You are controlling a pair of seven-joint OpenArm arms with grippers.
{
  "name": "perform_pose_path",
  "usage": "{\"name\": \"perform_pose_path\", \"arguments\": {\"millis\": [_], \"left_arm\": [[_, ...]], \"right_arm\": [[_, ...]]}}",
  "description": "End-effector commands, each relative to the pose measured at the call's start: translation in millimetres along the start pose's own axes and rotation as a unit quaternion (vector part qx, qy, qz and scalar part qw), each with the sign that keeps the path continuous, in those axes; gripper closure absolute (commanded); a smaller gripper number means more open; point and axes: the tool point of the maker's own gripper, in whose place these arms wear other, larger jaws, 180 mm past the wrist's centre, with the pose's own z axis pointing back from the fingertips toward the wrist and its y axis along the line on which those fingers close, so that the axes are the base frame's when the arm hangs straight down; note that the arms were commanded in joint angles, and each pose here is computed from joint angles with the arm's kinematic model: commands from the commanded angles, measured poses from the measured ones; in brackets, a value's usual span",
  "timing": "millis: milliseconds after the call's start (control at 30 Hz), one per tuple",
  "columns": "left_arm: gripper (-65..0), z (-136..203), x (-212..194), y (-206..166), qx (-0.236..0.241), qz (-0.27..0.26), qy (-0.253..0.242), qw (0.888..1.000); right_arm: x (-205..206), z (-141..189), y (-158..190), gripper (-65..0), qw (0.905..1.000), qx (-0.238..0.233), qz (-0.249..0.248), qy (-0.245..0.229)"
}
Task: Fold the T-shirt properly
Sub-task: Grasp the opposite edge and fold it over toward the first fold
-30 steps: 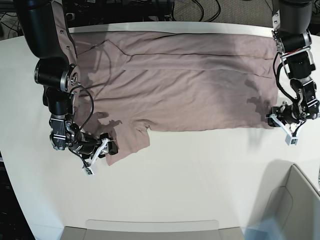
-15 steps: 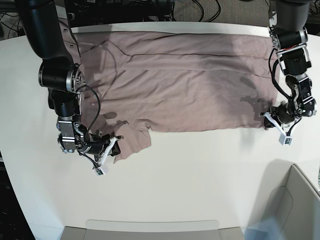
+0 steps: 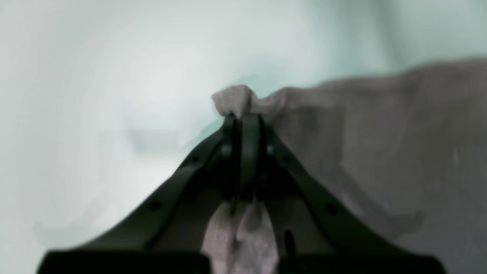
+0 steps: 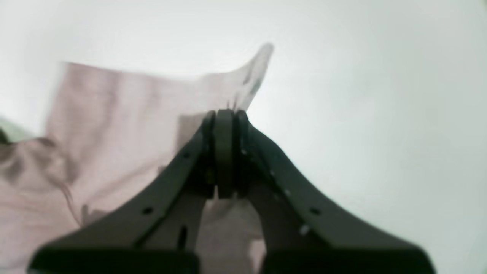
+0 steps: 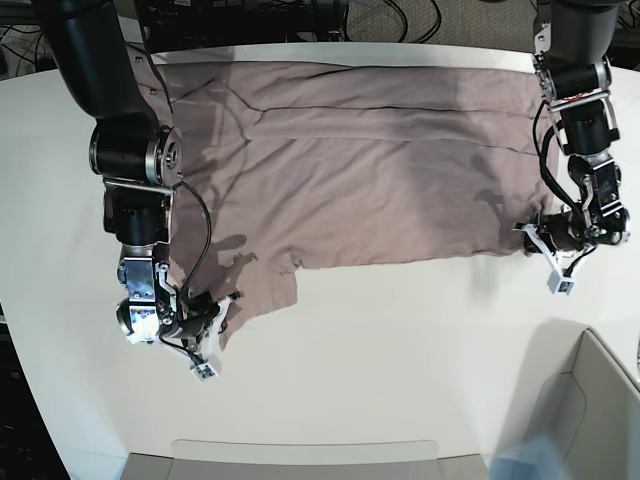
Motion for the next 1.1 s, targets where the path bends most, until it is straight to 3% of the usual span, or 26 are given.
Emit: {"name": "perform_pose_path", "arguments": {"millis": [0, 167, 300, 433, 833, 1067], "left_arm": [[0.0, 13.8, 24.4, 10.5, 0.014, -0.011, -0.027, 0.999], [0.0, 21.4, 35.9, 10.1, 0.021, -0.025, -0.038, 0.999], [0.0, 20.1, 23.2, 12.8, 0.022, -0.016, -0.031, 0.999], [0.0, 31.8, 12.8, 23.9, 0.037, -0.001, -0.026, 0.999], [0.0, 54.9, -17.6, 16.8, 0.068, -0.054, -0.018, 0.996], [0.0, 80.2, -25.1, 27.4, 0.099, -0.053, -0.019, 0.994]], "right_arm": [[34.9, 13.7, -6.9, 0.0, 0.9991, -0.014, 0.012, -0.038], [46.3, 34.0, -3.7, 0.0, 0.9975, -0.041, 0.041, -0.039], [42.6, 48.4, 5.3, 0.0, 0.9955, -0.038, 0.081, -0.029], [26.8, 59.7, 4.6, 0.0, 0.9939, -0.06, 0.091, -0.016], [-14.3, 98.8, 9.1, 0.0, 0.9871, -0.122, 0.104, 0.01], [-31.9, 130.6, 15.0, 0.0, 0.9815, -0.158, 0.107, 0.018]]}}
